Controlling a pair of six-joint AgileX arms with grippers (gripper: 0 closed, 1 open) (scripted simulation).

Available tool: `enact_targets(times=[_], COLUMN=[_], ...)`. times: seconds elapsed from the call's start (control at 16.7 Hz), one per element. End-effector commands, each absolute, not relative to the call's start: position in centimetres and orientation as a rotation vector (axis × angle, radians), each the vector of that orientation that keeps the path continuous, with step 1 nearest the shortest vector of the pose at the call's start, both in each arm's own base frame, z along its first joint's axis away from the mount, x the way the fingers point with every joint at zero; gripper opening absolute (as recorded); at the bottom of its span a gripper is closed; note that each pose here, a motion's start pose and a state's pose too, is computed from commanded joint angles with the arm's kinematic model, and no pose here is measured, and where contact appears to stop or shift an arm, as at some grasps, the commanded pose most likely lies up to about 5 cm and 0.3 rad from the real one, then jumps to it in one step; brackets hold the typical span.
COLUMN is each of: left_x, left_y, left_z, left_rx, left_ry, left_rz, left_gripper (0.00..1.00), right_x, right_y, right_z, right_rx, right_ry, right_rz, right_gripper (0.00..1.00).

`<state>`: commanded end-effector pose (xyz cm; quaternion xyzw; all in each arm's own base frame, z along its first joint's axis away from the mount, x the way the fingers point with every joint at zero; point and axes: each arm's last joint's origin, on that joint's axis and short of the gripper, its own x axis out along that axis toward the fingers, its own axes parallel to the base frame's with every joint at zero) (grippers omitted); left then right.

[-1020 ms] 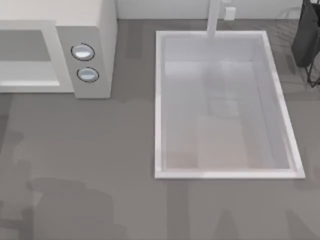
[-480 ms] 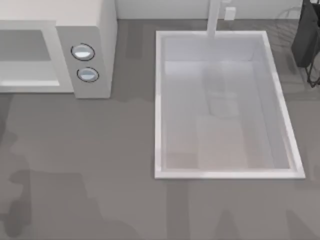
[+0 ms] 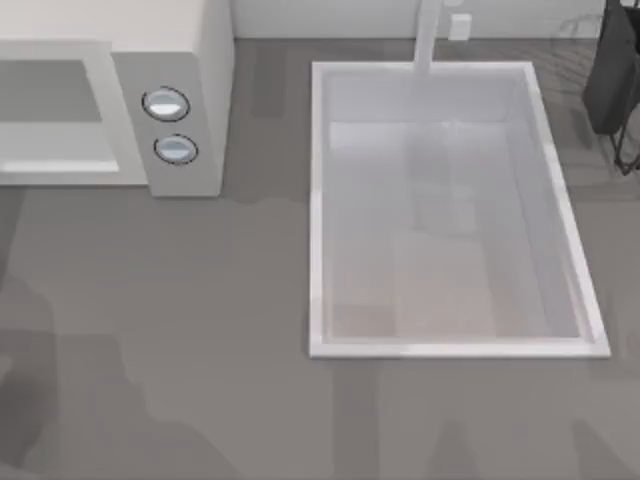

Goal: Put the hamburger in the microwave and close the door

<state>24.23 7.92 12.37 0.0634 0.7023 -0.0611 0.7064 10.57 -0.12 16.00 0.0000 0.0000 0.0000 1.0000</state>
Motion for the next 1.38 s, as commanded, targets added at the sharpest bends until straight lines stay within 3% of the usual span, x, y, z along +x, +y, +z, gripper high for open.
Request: enact_targets(times=[0.24,0.48,1.26,1.38], left_x=[23.9,23.8,23.8,23.8], left_y=[7.8,7.8,7.8,7.8], left_z=[9.4,9.2,9.2,9.2], left_rx=[0.139,0.139,0.139,0.139], left_ry=[1.566,1.567,1.567,1.567], left_rz=[-0.138,-0.138,-0.138,-0.138], left_gripper=[1.00,1.00,0.02,0.00], right_x=[10.6,10.6,10.6,10.6], right_y=[-0.1,-0.1,-0.1,-0.1], right_z=[16.0,16.0,16.0,16.0], right_rx=[0.000,0.000,0.000,0.000], right_ry=[0.000,0.000,0.000,0.000], right_rz=[0.000,0.000,0.000,0.000], right_gripper=[1.00,1.00,1.00,1.00])
